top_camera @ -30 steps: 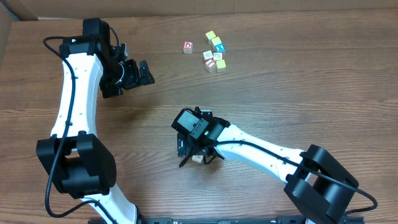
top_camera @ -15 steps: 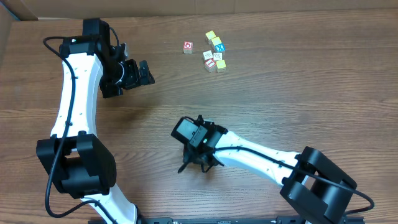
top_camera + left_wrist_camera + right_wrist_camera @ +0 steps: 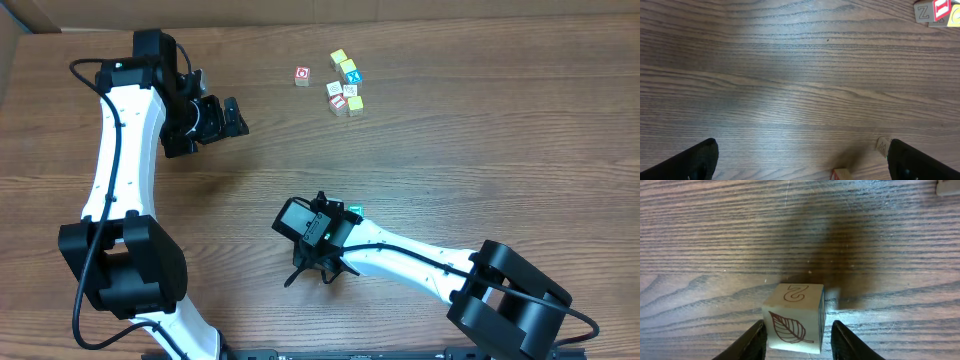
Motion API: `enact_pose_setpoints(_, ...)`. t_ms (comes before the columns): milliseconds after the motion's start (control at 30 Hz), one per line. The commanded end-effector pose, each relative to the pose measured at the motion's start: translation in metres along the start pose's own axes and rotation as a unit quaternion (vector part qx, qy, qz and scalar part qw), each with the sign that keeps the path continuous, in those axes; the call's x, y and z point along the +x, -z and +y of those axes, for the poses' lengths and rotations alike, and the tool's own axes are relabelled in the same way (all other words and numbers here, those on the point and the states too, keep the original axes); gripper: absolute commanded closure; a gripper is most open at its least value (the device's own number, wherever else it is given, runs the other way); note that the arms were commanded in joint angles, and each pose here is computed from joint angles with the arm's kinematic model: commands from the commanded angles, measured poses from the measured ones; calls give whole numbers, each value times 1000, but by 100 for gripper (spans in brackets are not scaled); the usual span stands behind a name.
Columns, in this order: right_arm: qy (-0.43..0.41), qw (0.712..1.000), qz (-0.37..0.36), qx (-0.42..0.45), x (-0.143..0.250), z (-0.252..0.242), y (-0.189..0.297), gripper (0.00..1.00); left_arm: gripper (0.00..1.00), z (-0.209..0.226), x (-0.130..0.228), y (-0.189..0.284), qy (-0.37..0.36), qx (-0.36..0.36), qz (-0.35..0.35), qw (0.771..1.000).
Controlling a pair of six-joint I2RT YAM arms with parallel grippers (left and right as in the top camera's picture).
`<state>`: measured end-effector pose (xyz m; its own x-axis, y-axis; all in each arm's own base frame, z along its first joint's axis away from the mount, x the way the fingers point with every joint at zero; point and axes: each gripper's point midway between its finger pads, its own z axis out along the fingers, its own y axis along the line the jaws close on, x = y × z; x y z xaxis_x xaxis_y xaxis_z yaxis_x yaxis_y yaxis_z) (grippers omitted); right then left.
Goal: Flip 5 blocks
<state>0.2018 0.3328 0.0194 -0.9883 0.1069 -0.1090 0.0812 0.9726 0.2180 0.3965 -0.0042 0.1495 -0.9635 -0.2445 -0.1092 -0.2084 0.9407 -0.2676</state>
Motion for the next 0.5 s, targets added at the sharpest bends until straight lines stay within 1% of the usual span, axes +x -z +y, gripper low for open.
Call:
enact_pose_setpoints(0,-9,1000,-21,-8,-5,3,6,57,0,-3,-6,7,1,3,-13,1000)
enact_pose_setpoints(167,-3,999,-46,-2,-10,3,7,62,0,-3,-6,7,2,3,-13,1000)
enact_pose_setpoints(333,-1,999,-45,3,-10,1,7,66,0,-3,-6,7,2,3,-13,1000)
enact_pose_setpoints(467,0,999,-43,8,-11,1,10,71,0,-3,-6,7,1,3,-13,1000)
